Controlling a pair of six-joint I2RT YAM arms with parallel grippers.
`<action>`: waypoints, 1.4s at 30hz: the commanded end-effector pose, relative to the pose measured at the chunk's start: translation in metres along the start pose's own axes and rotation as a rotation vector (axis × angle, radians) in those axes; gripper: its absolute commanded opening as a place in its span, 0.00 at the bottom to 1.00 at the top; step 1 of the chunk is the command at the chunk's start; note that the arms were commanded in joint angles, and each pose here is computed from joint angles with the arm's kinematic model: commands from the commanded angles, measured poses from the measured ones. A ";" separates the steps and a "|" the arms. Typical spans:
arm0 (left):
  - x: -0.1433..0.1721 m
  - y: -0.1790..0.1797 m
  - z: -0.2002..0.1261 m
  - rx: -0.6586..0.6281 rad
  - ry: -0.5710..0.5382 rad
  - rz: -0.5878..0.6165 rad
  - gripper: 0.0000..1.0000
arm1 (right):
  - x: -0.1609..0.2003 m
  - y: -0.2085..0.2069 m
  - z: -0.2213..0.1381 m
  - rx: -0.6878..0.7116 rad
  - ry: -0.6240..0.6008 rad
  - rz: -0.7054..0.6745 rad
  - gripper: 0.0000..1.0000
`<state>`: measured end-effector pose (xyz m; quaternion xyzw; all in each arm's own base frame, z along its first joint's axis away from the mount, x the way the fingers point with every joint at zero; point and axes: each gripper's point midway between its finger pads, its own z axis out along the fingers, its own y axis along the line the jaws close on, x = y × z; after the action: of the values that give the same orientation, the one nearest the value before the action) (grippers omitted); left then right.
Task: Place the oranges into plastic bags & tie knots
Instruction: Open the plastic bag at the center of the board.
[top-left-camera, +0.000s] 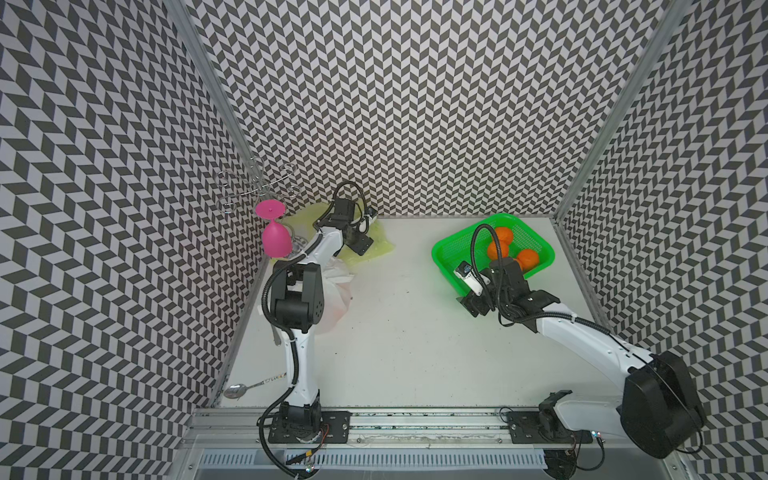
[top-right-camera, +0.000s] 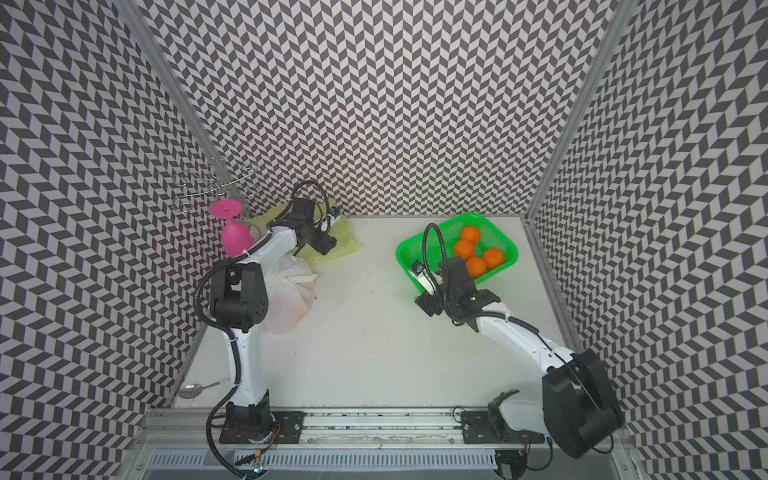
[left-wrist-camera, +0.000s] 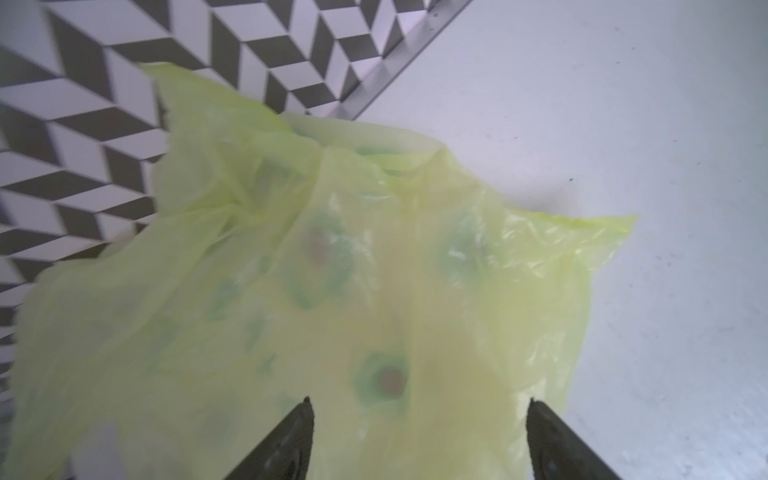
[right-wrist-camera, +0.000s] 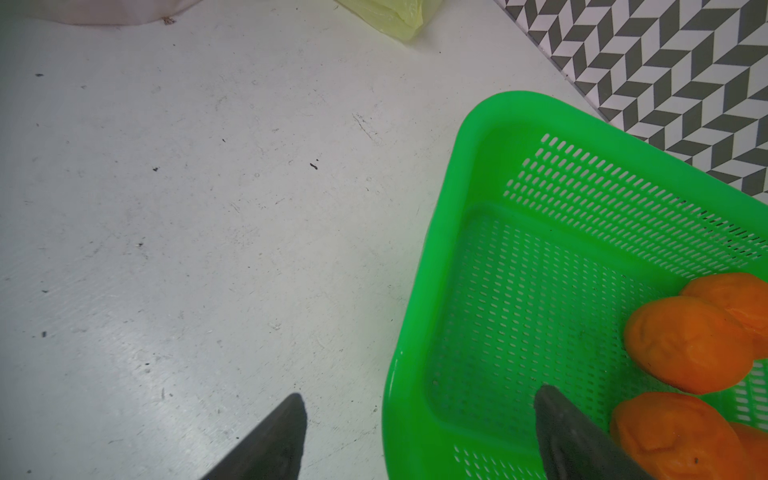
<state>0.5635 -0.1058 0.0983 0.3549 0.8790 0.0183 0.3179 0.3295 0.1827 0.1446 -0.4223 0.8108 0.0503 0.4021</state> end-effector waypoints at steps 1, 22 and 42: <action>0.011 -0.014 0.017 0.065 0.054 -0.014 0.82 | -0.005 -0.001 -0.002 0.012 -0.016 -0.021 0.86; -0.197 -0.074 -0.150 0.524 -0.553 -0.541 0.08 | -0.050 -0.051 -0.057 0.112 -0.224 0.092 0.86; -0.204 -0.120 -0.307 0.831 -0.766 -0.727 0.08 | -0.244 -0.008 -0.070 -0.497 -0.701 0.207 0.92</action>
<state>0.4399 -0.2640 0.3975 0.1104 0.7310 -0.5273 0.4188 0.3696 0.2933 0.3375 -0.3829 0.6596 0.3865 0.5186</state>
